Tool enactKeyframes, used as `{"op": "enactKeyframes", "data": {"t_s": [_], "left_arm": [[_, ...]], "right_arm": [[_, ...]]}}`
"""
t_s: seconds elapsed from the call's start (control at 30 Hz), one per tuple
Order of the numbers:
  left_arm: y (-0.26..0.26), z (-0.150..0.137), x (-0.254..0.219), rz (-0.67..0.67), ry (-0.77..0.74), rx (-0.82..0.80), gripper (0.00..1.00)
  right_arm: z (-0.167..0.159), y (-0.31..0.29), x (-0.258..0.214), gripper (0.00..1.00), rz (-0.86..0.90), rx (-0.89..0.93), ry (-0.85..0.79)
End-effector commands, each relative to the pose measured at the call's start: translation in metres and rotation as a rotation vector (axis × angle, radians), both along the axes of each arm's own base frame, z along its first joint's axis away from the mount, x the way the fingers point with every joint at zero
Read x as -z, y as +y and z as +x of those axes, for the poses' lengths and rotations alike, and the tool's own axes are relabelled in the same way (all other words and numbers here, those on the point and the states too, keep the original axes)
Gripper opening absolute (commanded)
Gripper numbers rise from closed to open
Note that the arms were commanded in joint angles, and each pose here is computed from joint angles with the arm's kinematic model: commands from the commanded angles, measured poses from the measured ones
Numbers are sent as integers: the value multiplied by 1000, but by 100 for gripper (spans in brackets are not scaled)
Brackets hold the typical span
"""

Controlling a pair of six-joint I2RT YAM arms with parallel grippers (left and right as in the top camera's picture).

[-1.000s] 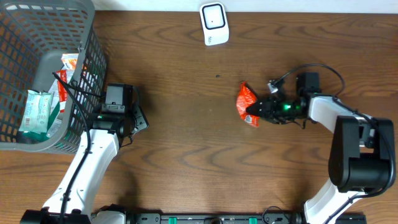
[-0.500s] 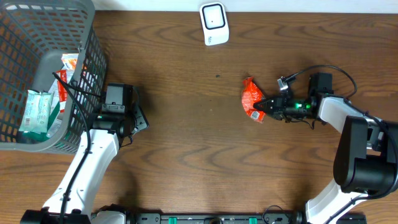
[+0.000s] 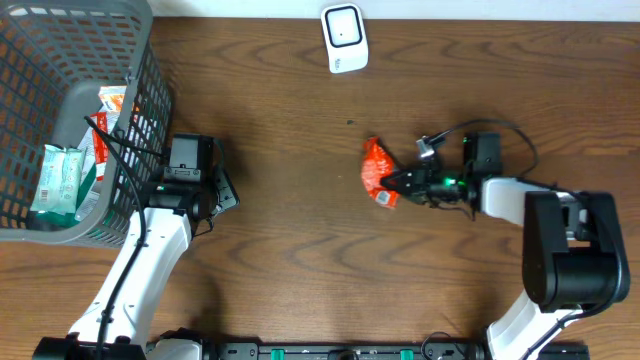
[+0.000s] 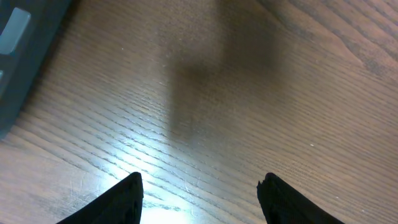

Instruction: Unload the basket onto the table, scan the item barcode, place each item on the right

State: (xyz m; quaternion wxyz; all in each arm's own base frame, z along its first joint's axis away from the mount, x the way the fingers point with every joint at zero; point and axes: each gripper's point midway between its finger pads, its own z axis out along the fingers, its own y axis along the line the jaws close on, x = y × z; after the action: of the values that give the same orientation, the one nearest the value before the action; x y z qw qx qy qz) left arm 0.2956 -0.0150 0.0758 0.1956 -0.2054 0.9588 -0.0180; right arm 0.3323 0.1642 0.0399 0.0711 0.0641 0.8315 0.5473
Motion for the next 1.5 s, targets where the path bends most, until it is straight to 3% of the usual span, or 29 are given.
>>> {"op": "enactKeyframes", "data": {"t_s": [0.0, 0.17, 0.3, 0.43, 0.6, 0.83, 0.93, 1.23, 1.37, 1.47], "left_arm": [[2, -4, 6, 5, 23, 1, 62], [2, -4, 6, 5, 23, 1, 62], [2, -5, 6, 6, 26, 1, 62], [2, -5, 7, 6, 30, 1, 62], [2, -5, 7, 6, 30, 1, 62], [2, -5, 7, 6, 30, 1, 62], [2, -5, 7, 6, 30, 1, 62], [2, -5, 7, 6, 30, 1, 62], [2, -5, 7, 7, 30, 1, 62], [2, -5, 7, 7, 30, 1, 62]], "right_arm": [[-1, 5, -12, 1, 70, 36, 75], [14, -17, -3, 7, 5, 107, 20], [17, -34, 13, 41, -105, 135, -29], [19, -43, 14, 54, -129, 130, -77], [25, -56, -2, 62, -43, 146, -99], [28, -69, -18, 57, 34, 158, -119], [31, -74, -19, 46, 32, 170, -133], [47, -78, -45, 45, 33, 169, -218], [67, -84, -90, 48, -27, 184, -305], [74, -84, -112, 48, -197, 175, -338]]}}
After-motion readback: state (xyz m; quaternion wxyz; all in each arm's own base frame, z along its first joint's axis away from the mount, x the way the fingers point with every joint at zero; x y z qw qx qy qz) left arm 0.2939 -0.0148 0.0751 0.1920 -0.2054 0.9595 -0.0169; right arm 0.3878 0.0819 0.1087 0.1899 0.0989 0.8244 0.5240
